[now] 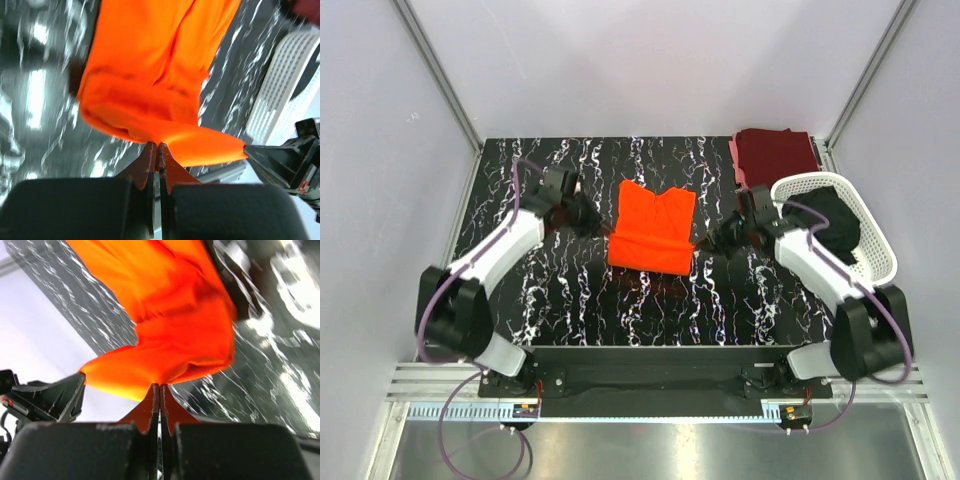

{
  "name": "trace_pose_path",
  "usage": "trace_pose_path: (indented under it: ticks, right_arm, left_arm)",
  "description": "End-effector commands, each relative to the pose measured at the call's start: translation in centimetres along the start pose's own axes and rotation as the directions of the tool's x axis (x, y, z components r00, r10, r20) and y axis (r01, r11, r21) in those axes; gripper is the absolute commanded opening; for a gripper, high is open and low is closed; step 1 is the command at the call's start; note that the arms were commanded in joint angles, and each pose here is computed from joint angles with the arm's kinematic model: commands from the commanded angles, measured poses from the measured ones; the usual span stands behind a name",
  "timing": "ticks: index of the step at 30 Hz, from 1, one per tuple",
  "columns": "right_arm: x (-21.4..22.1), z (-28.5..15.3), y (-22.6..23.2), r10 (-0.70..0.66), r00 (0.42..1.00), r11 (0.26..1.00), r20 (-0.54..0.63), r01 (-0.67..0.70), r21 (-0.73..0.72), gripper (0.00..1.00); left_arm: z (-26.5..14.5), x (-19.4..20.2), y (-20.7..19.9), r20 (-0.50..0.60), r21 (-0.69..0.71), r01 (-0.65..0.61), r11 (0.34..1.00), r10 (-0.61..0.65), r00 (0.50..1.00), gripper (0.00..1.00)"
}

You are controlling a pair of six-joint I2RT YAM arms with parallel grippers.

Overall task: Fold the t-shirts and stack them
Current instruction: Fold the tshirt

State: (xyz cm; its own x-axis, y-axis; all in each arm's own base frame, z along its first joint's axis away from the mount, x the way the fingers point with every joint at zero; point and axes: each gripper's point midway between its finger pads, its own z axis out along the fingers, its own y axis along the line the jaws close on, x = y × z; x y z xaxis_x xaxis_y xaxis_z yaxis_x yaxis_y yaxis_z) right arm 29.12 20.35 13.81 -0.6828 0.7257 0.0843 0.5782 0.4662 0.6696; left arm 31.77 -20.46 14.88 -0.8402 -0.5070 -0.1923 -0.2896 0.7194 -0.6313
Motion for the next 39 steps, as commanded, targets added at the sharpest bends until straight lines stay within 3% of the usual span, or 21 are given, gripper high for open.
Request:
trace_pose_path:
  ticks: [1, 6, 11, 17, 20, 23, 24, 25, 27, 29, 30, 31, 35, 39]
  right_arm:
    - [-2.5, -0.6, 4.6, -0.124, 0.992, 0.990, 0.011, 0.124, -0.059, 0.00]
    - [-7.1, 2.2, 7.6, -0.118, 0.993, 0.991, 0.015, 0.118, -0.059, 0.00]
    - [-11.8, 5.5, 10.4, -0.088, 0.996, 0.990, 0.015, 0.090, -0.105, 0.00]
    - [-17.7, 12.0, 12.6, -0.120, 0.991, 0.979, 0.052, 0.127, -0.156, 0.01]
    - [-20.8, 15.4, 12.5, -0.126, 0.989, 0.975, 0.080, 0.139, -0.175, 0.13]
    - [-24.3, 17.2, 13.6, -0.114, 0.984, 0.962, 0.138, 0.144, -0.231, 0.18]
    - [-25.0, 17.6, 13.5, -0.123, 0.981, 0.963, 0.153, 0.155, -0.219, 0.20]
    - [-26.4, 17.9, 14.2, -0.127, 0.977, 0.959, 0.172, 0.165, -0.230, 0.26]
    - [-27.2, 17.8, 14.2, -0.137, 0.976, 0.961, 0.170, 0.172, -0.215, 0.30]
    - [-28.1, 16.7, 15.7, -0.175, 0.963, 0.948, 0.207, 0.221, -0.229, 0.45]
    - [-28.2, 16.5, 15.5, -0.188, 0.959, 0.948, 0.212, 0.233, -0.216, 0.46]
    - [-28.5, 15.3, 16.5, -0.213, 0.949, 0.939, 0.234, 0.265, -0.220, 0.46]
    - [-27.1, 12.8, 16.5, -0.293, 0.930, 0.930, 0.221, 0.331, -0.162, 0.52]
    - [-23.5, 11.8, 14.2, -0.362, 0.924, 0.919, 0.126, 0.376, -0.119, 0.58]
  left_arm:
    - [0.9, -4.3, -2.5, 0.043, 0.023, -0.080, 0.997, 0.079, 0.996, 0.00]
    - [3.3, -9.2, -5.5, 0.068, 0.084, -0.112, 0.990, 0.106, 0.992, 0.00]
    - [8.2, -13.9, -8.6, 0.036, 0.177, -0.155, 0.972, 0.151, 0.988, 0.00]
    - [14.2, -20.9, -7.1, 0.115, 0.220, -0.094, 0.971, 0.070, 0.991, 0.05]
    - [16.5, -23.1, -8.0, 0.124, 0.319, -0.044, 0.947, 0.004, 0.992, 0.18]
    - [17.7, -26.2, -11.1, 0.198, 0.418, -0.098, 0.903, 0.015, 0.980, 0.31]
    - [17.2, -27.3, -12.0, 0.242, 0.440, -0.120, 0.890, 0.011, 0.970, 0.38]
    - [16.9, -28.2, -11.8, 0.278, 0.440, -0.126, 0.889, -0.002, 0.960, 0.54]
    - [15.6, -29.6, -11.9, 0.364, 0.403, -0.172, 0.899, 0.015, 0.931, 0.54]
    - [11.5, -30.1, -13.0, 0.450, 0.348, -0.246, 0.905, 0.069, 0.890, 0.56]
    - [12.6, -29.6, -11.7, 0.437, 0.325, -0.247, 0.913, 0.086, 0.895, 0.57]
    - [10.2, -29.5, -12.7, 0.470, 0.319, -0.276, 0.907, 0.102, 0.877, 0.57]
    - [9.2, -25.6, -10.1, 0.420, 0.215, -0.347, 0.913, 0.234, 0.877, 0.56]
    - [9.3, -20.1, -8.6, 0.298, 0.251, -0.404, 0.880, 0.326, 0.897, 0.58]
